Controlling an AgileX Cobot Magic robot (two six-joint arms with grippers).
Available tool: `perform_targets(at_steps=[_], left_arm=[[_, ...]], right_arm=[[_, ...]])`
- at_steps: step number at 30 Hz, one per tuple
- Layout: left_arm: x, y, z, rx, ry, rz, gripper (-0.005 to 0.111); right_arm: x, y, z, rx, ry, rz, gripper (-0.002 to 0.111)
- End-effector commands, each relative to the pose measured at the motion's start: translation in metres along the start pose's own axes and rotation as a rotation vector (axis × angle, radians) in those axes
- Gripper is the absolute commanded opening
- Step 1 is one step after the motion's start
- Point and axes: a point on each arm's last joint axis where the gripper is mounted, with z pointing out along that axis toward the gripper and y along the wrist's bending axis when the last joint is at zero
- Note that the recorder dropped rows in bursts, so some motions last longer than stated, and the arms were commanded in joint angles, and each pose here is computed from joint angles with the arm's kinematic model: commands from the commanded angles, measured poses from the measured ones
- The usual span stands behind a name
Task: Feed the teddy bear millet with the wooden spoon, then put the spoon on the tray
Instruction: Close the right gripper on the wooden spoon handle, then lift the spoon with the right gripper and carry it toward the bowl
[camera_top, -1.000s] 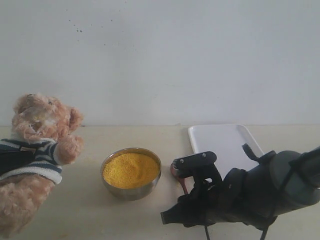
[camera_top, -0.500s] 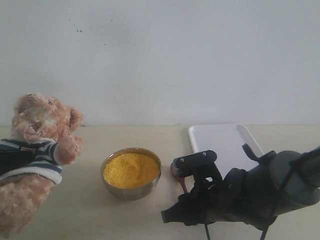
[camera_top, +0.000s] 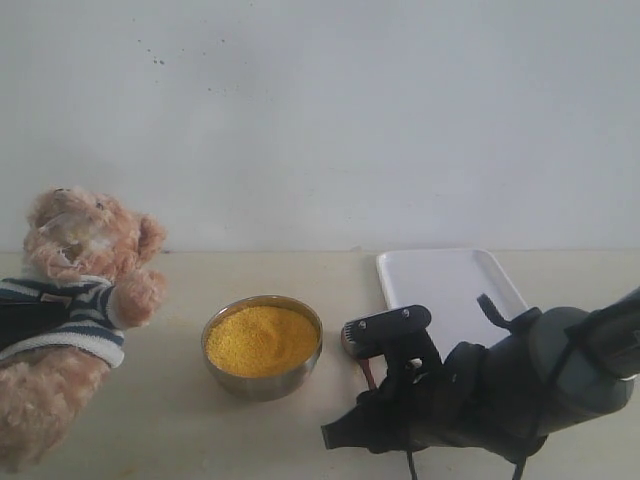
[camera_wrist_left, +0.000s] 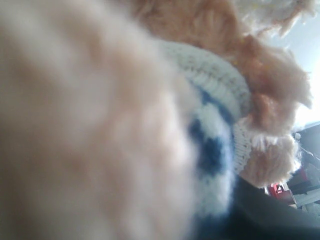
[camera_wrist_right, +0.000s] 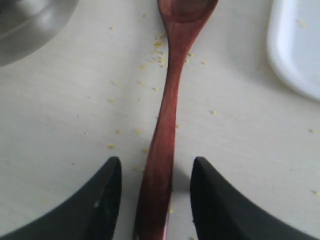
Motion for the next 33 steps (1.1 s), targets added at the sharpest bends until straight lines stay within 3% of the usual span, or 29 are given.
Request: perform_targets(at_steps=[1, 2, 10, 16, 23, 29, 33], left_arm=[[-0.001, -0.007, 0.000, 0.038, -0.019, -0.008, 0.004], [-0.001, -0.007, 0.000, 0.038, -0.019, -0.008, 0.004], [-0.001, -0.007, 0.000, 0.038, -0.019, -0.008, 0.004], [-0.001, -0.007, 0.000, 0.038, -0.019, -0.008, 0.004], [-0.001, -0.007, 0.000, 0.039, -0.018, -0.102, 0.004], [-0.001, -0.007, 0.000, 0.039, -0.017, -0.129, 0.004], [-0.001, -0.007, 0.000, 0.039, -0.017, -0.132, 0.004]], right_arm=[[0.010, 0.000, 0.004, -0.025, 0.067, -0.004, 0.013], [0.011, 0.000, 0.004, -0.030, 0.073, -0.004, 0.000], [-0.007, 0.001, -0.015, -0.053, 0.014, -0.010, 0.000], [-0.048, -0.006, -0.077, -0.075, -0.179, -0.126, 0.000], [-0.049, -0.045, -0.161, -0.084, -0.285, -0.199, 0.000], [-0.055, -0.032, -0.231, -0.178, -0.415, -0.379, 0.000], [-0.064, -0.020, -0.243, -0.242, -0.342, -0.487, 0.000]])
